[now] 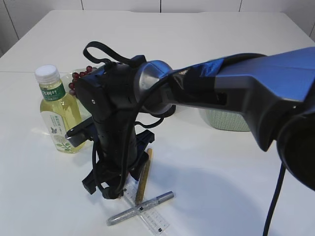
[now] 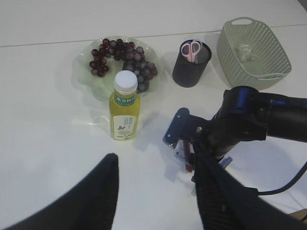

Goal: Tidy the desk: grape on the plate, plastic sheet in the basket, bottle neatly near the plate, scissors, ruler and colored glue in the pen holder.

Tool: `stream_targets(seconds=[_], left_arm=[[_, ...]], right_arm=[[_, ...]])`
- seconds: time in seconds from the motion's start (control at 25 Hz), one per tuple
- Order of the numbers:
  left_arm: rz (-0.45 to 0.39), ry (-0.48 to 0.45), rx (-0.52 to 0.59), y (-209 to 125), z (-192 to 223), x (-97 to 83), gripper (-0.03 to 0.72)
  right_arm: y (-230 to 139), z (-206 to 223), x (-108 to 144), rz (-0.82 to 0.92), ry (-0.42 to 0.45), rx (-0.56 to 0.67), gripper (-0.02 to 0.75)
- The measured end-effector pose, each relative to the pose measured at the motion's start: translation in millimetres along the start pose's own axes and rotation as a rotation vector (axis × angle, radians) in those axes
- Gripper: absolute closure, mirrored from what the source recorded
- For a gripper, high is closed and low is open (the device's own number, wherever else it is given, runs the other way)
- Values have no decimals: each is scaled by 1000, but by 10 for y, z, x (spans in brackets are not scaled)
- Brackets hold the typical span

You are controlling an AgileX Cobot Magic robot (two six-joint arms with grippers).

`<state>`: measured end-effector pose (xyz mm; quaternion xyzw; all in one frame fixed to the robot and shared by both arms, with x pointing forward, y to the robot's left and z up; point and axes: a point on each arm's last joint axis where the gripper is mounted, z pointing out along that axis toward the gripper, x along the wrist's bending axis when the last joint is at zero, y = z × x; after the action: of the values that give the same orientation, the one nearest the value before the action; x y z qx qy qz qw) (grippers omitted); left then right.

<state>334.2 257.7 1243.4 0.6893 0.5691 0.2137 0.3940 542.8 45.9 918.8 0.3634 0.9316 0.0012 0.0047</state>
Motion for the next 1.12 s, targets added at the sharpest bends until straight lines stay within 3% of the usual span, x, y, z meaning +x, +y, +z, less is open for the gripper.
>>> stream_targets(seconds=[1.12], left_arm=[[0, 0, 0, 0, 0, 0, 307]], right_arm=[[8, 192, 2, 0, -1, 42, 352]])
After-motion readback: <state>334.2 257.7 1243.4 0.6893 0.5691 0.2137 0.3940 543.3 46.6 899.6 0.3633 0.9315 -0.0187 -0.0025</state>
